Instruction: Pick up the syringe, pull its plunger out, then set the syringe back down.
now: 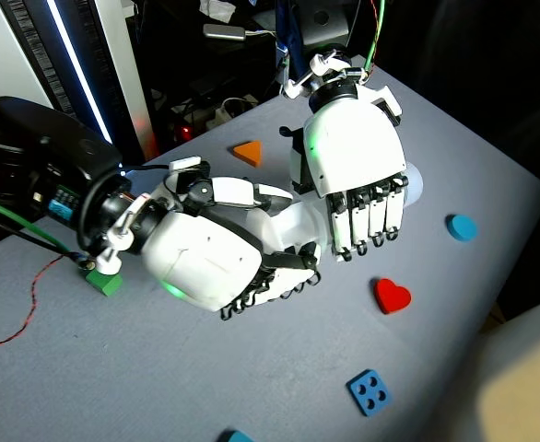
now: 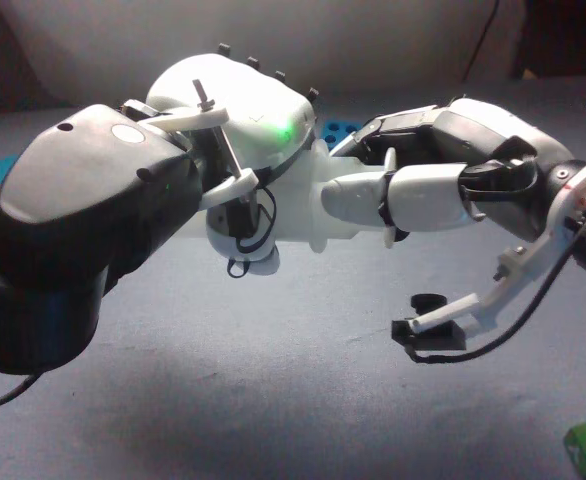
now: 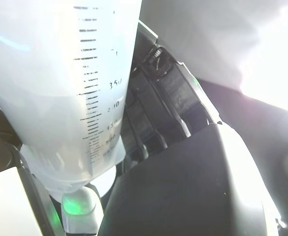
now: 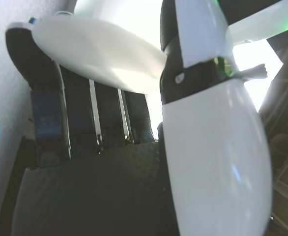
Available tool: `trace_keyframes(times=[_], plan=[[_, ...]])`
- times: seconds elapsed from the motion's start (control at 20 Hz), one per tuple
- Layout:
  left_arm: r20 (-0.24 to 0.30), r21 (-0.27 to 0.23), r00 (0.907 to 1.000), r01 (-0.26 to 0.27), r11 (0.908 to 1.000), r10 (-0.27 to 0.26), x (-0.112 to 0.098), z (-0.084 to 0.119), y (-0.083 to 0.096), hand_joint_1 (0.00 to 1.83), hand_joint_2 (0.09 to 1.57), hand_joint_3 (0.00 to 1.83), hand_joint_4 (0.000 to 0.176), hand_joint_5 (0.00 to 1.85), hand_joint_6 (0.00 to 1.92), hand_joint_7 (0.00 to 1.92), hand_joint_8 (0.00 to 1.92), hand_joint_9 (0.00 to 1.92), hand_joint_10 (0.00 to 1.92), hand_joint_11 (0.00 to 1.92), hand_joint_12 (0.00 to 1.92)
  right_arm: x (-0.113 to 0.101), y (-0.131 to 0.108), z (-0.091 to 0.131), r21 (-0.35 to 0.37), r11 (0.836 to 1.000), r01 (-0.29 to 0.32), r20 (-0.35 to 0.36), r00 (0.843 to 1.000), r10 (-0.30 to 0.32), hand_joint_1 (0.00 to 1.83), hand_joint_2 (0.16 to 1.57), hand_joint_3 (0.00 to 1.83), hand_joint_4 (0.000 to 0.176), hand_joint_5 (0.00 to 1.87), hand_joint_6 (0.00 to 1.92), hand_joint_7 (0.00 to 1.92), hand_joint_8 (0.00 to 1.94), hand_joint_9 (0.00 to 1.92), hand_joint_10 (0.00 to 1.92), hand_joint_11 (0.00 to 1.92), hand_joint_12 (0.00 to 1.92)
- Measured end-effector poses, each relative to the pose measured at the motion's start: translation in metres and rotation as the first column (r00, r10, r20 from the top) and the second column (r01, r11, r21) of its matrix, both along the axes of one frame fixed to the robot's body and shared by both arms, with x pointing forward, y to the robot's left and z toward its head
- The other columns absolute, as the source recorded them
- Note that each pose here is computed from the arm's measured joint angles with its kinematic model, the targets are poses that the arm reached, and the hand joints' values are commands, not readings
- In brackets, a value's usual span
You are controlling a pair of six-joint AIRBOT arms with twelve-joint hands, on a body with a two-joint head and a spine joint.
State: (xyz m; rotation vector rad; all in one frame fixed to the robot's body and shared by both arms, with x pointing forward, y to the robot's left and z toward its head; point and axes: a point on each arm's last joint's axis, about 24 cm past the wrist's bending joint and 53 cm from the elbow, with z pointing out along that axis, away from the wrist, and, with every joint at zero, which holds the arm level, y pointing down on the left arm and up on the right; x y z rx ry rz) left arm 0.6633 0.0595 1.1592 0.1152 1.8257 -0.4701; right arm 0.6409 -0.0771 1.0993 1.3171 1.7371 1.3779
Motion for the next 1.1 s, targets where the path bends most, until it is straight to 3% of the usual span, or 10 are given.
trace_keyframes(times=[0.05,0.1,0.4,0.45,0.5,0.6,0.75,0.85,0.9,1.1], plan=[[-0.001,-0.002,1.0000,0.002,1.0000,-0.002,0.000,0.000,-0.001,1.48,1.07,0.01,0.000,0.99,0.68,1.03,0.89,1.07,0.93,0.89,1.37,0.000,-0.002,0.000,-0.006,1.000,-0.001,0.002,1.000,0.001,1.36,1.18,0.00,0.000,0.74,1.15,0.89,1.14,0.82,1.45,0.73,1.50],[-0.010,-0.014,0.9999,0.013,0.9998,-0.013,-0.002,-0.001,-0.004,1.49,1.07,0.00,0.000,1.00,0.65,1.03,0.89,1.07,0.90,0.87,1.45,-0.002,-0.008,0.001,-0.012,1.000,-0.002,0.000,1.000,0.002,1.36,1.18,0.00,0.000,0.74,1.15,0.89,1.14,0.82,1.45,0.73,1.50],[-0.007,-0.017,0.9998,0.020,0.9997,-0.021,-0.003,0.000,-0.006,1.39,1.09,0.00,0.000,0.93,0.81,1.03,0.95,1.02,1.09,1.00,0.96,-0.004,-0.021,0.012,-0.034,0.999,-0.004,0.026,1.000,0.004,1.36,1.17,0.00,0.000,0.76,1.14,0.90,1.12,0.84,1.43,0.75,1.50],[-0.006,-0.011,0.9997,0.025,0.9996,-0.025,-0.003,0.000,-0.006,1.49,1.07,0.00,0.000,0.95,0.70,1.03,0.90,1.05,0.94,0.90,1.45,-0.005,-0.023,0.012,-0.034,0.999,-0.002,0.026,1.000,0.003,1.36,1.17,0.00,0.000,0.75,1.14,0.91,1.12,0.84,1.42,0.75,1.50],[-0.005,-0.002,0.9993,0.036,0.9993,-0.036,-0.003,-0.001,-0.008,1.41,1.08,0.00,0.000,0.94,0.79,1.03,0.93,1.03,1.06,0.93,1.16,-0.006,-0.026,0.014,-0.036,0.999,0.001,0.026,1.000,0.000,1.36,1.17,0.00,0.000,0.75,1.14,0.91,1.12,0.84,1.42,0.75,1.50],[0.004,0.018,0.9980,0.063,0.9978,-0.063,-0.003,0.002,-0.012,1.49,1.08,0.00,0.000,0.95,0.71,1.02,0.91,1.04,0.95,0.87,1.48,-0.007,-0.033,0.017,-0.038,0.999,0.011,0.027,1.000,-0.010,1.36,1.17,0.00,0.000,0.77,1.14,0.92,1.11,0.82,1.43,0.75,1.49],[0.013,0.029,0.9967,0.080,0.9964,-0.080,-0.002,0.004,-0.015,1.50,1.08,0.00,0.000,0.96,0.68,1.02,0.91,1.05,0.94,0.88,1.48,-0.009,-0.043,0.021,-0.041,0.999,0.020,0.026,0.999,-0.019,1.36,1.18,0.00,0.000,0.72,1.16,0.91,1.14,0.80,1.46,0.74,1.52],[0.015,0.032,0.9965,0.082,0.9961,-0.083,-0.002,0.005,-0.015,1.39,1.09,0.00,0.000,0.95,0.78,1.02,0.96,1.03,1.09,1.00,1.01,-0.010,-0.048,0.020,-0.045,0.999,0.024,0.022,1.000,-0.023,1.36,1.18,0.00,0.000,0.72,1.15,0.91,1.13,0.84,1.44,0.80,1.52],[0.018,0.038,0.9964,0.082,0.9959,-0.083,-0.002,0.005,-0.015,1.48,1.07,0.01,0.000,0.98,0.67,1.02,0.92,1.04,0.96,0.93,1.36,-0.010,-0.049,0.020,-0.045,0.999,0.024,0.020,1.000,-0.023,1.36,1.18,0.00,0.000,0.72,1.15,0.91,1.12,0.84,1.43,0.80,1.51],[0.032,0.062,0.9956,0.086,0.9943,-0.088,-0.001,0.007,-0.014,1.50,1.08,0.00,0.000,0.97,0.67,1.02,0.90,1.06,0.92,0.85,1.51,-0.011,-0.055,0.022,-0.050,0.998,0.031,0.021,0.999,-0.030,1.36,1.17,0.00,0.000,0.74,1.14,0.93,1.11,0.83,1.42,0.76,1.48]])
